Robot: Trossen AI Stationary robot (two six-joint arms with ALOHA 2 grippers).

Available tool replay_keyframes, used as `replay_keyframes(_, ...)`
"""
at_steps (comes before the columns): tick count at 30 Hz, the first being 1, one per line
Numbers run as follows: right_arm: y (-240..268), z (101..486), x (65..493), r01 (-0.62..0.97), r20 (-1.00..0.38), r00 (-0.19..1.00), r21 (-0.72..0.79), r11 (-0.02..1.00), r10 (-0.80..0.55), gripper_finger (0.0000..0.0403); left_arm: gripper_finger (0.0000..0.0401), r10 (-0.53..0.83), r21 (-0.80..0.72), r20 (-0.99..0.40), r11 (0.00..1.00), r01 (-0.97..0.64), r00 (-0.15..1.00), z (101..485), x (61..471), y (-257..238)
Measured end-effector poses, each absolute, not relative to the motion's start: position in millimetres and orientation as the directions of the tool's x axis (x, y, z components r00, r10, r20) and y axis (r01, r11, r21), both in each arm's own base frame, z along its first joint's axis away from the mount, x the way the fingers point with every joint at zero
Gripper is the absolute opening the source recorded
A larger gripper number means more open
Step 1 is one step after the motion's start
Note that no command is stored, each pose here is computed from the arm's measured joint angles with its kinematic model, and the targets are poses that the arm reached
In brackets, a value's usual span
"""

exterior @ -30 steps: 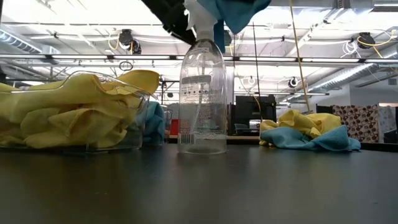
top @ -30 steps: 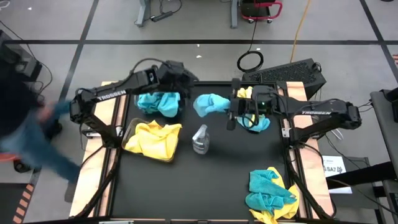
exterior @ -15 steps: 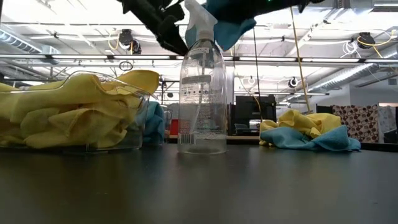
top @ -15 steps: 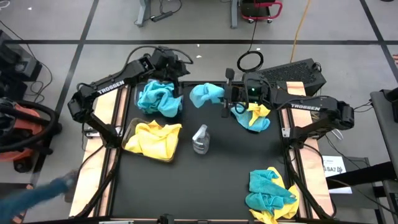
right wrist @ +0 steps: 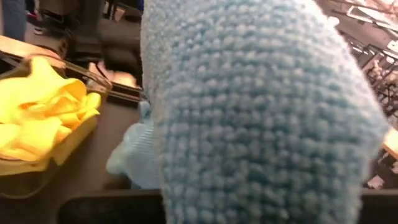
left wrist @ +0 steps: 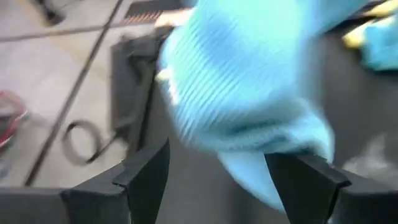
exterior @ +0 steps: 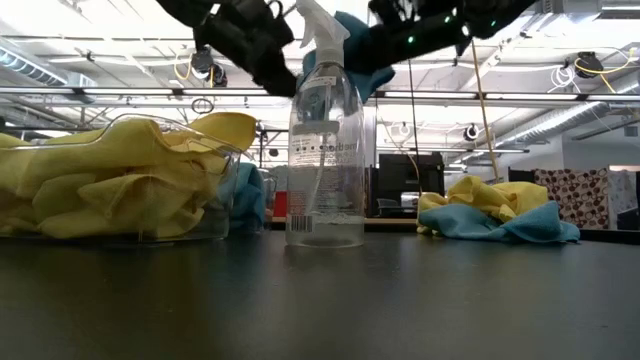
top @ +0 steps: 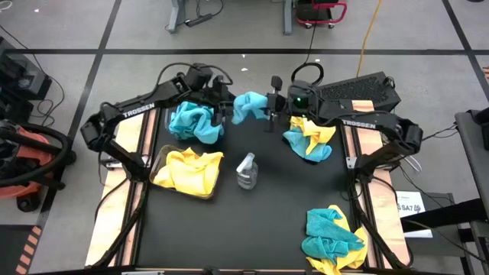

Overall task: Sort microfiber towel by color & place in baskets
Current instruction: Put the blue microfiber cloth into the top transparent bin

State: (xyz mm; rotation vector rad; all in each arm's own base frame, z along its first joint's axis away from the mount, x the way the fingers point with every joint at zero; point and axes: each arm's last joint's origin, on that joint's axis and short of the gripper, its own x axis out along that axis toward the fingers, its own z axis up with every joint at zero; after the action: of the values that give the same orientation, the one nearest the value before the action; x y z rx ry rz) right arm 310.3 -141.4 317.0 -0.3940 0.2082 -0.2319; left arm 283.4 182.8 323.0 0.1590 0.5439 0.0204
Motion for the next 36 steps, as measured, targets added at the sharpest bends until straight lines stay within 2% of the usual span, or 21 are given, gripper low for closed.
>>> replay_keyframes(5, -155.1, 306.4, 321.3, 0.157, -0.093, 0.975, -0.344, 0.926, -0.200, 0.0004, 0.0267, -0.102, 0.058, -0.470, 0.988, 0.146, 0.877, 321.1, 286.8, 177.1)
replay_keyframes(9, -161.5, 303.4, 330.8, 0.140, -0.088, 0.980, -0.324, 0.936, -0.177, 0.0004, 0.0267, -0.144, 0.030, -0.473, 0.983, 0.179, 0.869, 316.5, 291.3, 173.4)
replay_keyframes(12, -164.8, 304.4, 339.3, 0.107, -0.085, 0.987, -0.289, 0.951, -0.136, 0.0004, 0.0267, -0.113, 0.065, -0.454, 0.985, 0.159, 0.884, 319.8, 296.1, 170.7)
replay_keyframes(15, -168.0, 305.2, 346.4, 0.082, -0.080, 0.991, -0.259, 0.963, -0.106, 0.0004, 0.0267, 0.003, 0.108, -0.459, 0.993, 0.052, 0.888, 320.1, 301.7, 172.0)
replay_keyframes(20, -166.9, 304.5, 349.8, 0.030, -0.083, 0.995, -0.224, 0.974, -0.050, 0.0004, 0.0261, -0.001, 0.106, -0.469, 0.993, 0.058, 0.883, 310.3, 311.4, 173.0)
replay_keyframes(24, -165.6, 306.6, 347.6, 0.023, -0.095, 0.994, -0.212, 0.977, -0.044, 0.0012, 0.0211, -0.009, 0.113, -0.460, 0.991, 0.069, 0.888, 306.8, 316.7, 171.7)
replay_keyframes(26, -164.9, 307.6, 346.2, 0.021, -0.106, 0.993, -0.202, 0.979, -0.044, 0.0021, 0.0163, -0.015, 0.122, -0.448, 0.990, 0.078, 0.894, 305.0, 317.7, 170.8)
replay_keyframes(30, -162.2, 307.0, 343.5, 0.000, -0.147, 0.989, -0.185, 0.983, -0.027, 0.0053, 0.0040, -0.085, 0.122, -0.435, 0.981, 0.152, 0.896, 303.6, 317.9, 168.9)
replay_keyframes(31, -161.6, 306.9, 342.6, 0.000, -0.162, 0.986, -0.186, 0.983, -0.030, 0.0065, 0.0023, -0.095, 0.127, -0.434, 0.978, 0.165, 0.896, 303.4, 317.8, 168.8)
replay_keyframes(36, -162.4, 304.7, 337.9, 0.027, -0.223, 0.972, -0.184, 0.983, -0.069, 0.0142, 0.0018, -0.049, 0.140, -0.466, 0.982, 0.128, 0.883, 300.9, 315.1, 172.1)
